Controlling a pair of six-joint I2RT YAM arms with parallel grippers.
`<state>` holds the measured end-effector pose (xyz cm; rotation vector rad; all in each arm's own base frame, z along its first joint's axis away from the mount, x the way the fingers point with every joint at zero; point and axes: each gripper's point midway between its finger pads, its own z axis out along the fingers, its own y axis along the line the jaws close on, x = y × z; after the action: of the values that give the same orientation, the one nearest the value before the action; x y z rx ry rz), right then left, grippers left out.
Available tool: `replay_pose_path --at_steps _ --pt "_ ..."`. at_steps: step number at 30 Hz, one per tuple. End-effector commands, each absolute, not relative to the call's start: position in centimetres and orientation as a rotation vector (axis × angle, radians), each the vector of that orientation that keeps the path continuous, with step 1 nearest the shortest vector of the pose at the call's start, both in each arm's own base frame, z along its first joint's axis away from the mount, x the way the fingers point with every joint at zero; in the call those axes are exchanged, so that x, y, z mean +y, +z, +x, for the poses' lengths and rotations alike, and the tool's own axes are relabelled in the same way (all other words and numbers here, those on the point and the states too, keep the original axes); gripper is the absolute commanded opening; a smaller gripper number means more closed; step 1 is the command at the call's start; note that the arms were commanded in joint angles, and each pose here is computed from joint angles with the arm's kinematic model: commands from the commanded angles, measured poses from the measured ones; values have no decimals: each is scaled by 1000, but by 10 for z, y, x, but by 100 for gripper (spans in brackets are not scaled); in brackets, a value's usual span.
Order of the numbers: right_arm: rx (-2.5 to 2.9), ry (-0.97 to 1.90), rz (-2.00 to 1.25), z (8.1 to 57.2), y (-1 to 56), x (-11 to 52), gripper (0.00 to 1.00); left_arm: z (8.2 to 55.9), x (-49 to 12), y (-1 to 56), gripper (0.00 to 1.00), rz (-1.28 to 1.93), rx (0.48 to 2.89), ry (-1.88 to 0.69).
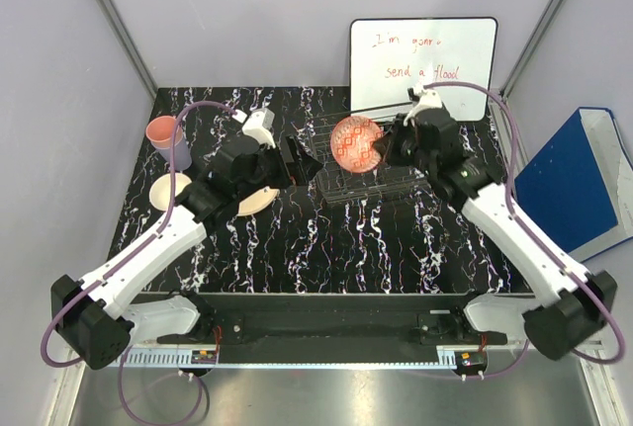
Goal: Unload the mixed dishes from the dish rack
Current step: Pick up the bowl from the dish rack.
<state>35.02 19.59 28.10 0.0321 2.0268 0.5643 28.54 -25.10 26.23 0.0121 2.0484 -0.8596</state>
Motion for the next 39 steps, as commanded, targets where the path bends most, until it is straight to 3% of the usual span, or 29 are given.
replay_pose_path --at_steps 1,10,22,25,26,29,30,33,39 --pt "1971 648 29 316 297 206 0 285 -261 296 99 53 1941 -953" --pt "2022 690 -35 280 270 233 0 276 -265 310 99 128 1888 -911" --pt "2022 700 -82 285 266 256 0 261 -283 298 99 193 1933 -897" --pt "2002 715 -84 285 273 259 0 259 -285 283 87 210 1978 -876" --pt "2001 717 -86 285 274 260 0 258 -285 278 68 215 1988 -872" --pt "1995 727 -91 283 276 260 0 256 -284 271 38 216 2008 -863" --pt "1988 735 -93 282 279 261 0 257 -283 267 23 212 2020 -854" --pt "1970 759 -102 277 287 262 0 257 -281 259 0 205 2049 -829" --pt "1942 816 -146 265 301 270 0 253 -286 249 0 223 2094 -844"
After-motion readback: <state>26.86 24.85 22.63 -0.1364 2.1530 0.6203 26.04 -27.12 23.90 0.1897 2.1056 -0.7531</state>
